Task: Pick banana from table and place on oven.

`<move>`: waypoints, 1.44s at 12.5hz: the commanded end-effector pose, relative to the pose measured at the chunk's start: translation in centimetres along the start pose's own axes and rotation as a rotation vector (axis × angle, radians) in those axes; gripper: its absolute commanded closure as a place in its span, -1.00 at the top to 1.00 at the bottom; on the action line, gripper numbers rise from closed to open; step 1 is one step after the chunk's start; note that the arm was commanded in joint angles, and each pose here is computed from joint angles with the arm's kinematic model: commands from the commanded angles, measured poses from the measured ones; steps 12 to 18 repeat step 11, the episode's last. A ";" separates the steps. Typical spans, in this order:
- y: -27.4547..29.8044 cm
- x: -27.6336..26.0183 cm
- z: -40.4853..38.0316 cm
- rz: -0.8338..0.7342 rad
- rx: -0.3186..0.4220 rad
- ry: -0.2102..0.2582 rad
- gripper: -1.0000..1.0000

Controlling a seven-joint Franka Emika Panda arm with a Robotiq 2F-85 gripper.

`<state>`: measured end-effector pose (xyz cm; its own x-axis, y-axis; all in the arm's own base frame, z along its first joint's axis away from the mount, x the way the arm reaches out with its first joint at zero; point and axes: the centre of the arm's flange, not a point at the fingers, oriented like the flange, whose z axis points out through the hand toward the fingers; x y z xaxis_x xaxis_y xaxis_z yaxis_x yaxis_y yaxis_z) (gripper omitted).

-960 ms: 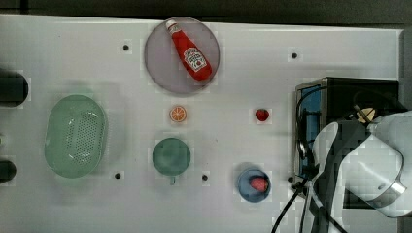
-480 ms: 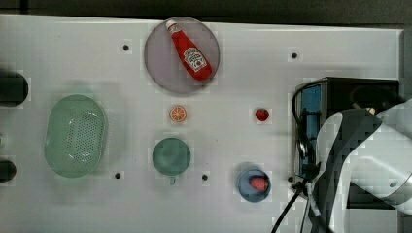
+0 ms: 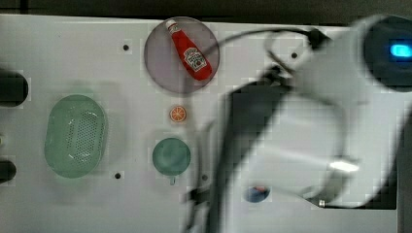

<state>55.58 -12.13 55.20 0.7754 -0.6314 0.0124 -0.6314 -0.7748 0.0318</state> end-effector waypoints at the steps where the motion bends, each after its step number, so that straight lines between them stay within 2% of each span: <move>1: -8.1 -8.9 -6.0 0.124 0.046 0.061 1.00; 4: -7.5 -10.6 -6.2 0.126 -0.004 0.006 1.00; 18: -7.8 -10.4 -5.5 0.125 -0.015 -0.005 1.00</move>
